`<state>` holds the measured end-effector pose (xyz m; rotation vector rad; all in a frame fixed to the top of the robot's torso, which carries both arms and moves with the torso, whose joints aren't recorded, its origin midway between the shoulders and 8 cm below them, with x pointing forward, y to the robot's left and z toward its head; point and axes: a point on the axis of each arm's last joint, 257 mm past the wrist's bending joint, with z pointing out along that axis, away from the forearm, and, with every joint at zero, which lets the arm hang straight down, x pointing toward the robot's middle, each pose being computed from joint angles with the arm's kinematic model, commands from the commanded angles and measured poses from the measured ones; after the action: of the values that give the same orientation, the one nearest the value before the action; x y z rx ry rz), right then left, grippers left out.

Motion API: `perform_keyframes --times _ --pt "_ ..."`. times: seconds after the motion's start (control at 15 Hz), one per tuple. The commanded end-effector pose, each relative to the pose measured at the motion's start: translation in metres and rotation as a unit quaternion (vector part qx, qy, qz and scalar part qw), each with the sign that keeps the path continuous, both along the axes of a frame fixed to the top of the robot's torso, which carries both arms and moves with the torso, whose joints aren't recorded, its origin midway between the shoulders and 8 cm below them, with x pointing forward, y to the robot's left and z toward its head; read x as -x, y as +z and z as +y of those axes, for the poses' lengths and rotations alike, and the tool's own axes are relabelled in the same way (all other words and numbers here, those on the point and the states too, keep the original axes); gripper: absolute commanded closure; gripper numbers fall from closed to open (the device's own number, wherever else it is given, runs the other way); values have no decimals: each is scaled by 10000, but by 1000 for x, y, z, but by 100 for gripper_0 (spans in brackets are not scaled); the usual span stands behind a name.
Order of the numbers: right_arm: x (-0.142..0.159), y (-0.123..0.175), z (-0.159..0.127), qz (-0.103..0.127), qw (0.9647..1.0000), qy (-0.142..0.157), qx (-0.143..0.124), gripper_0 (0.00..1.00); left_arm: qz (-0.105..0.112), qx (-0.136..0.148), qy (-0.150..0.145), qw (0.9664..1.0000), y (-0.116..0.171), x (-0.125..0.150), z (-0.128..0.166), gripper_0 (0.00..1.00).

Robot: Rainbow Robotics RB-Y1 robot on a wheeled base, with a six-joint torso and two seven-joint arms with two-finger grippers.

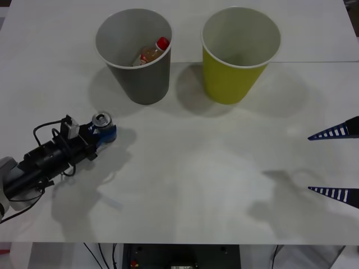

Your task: Put the can into the green bin and the plastic bottle into the gray bin

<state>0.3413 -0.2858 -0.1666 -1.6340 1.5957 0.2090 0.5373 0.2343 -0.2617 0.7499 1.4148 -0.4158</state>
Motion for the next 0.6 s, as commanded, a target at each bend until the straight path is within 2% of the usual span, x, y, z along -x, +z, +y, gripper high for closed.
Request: perform_keyframes --times 0.07,0.2,0.4,0.53,0.6 --pt "0 0 0 0 10000 0 0 0 -43 -308 -184 9993 0 14 2 100" --pt "0 0 0 0 10000 0 0 0 89 -430 -332 9985 4 25 4 100" --pt "0 0 0 0 10000 0 0 0 490 -506 -621 9956 16 46 9 100" --pt "0 0 0 0 10000 0 0 0 892 -549 -791 9913 27 61 11 100" --pt "0 0 0 0 10000 0 0 0 995 -602 -845 9896 35 66 11 100"
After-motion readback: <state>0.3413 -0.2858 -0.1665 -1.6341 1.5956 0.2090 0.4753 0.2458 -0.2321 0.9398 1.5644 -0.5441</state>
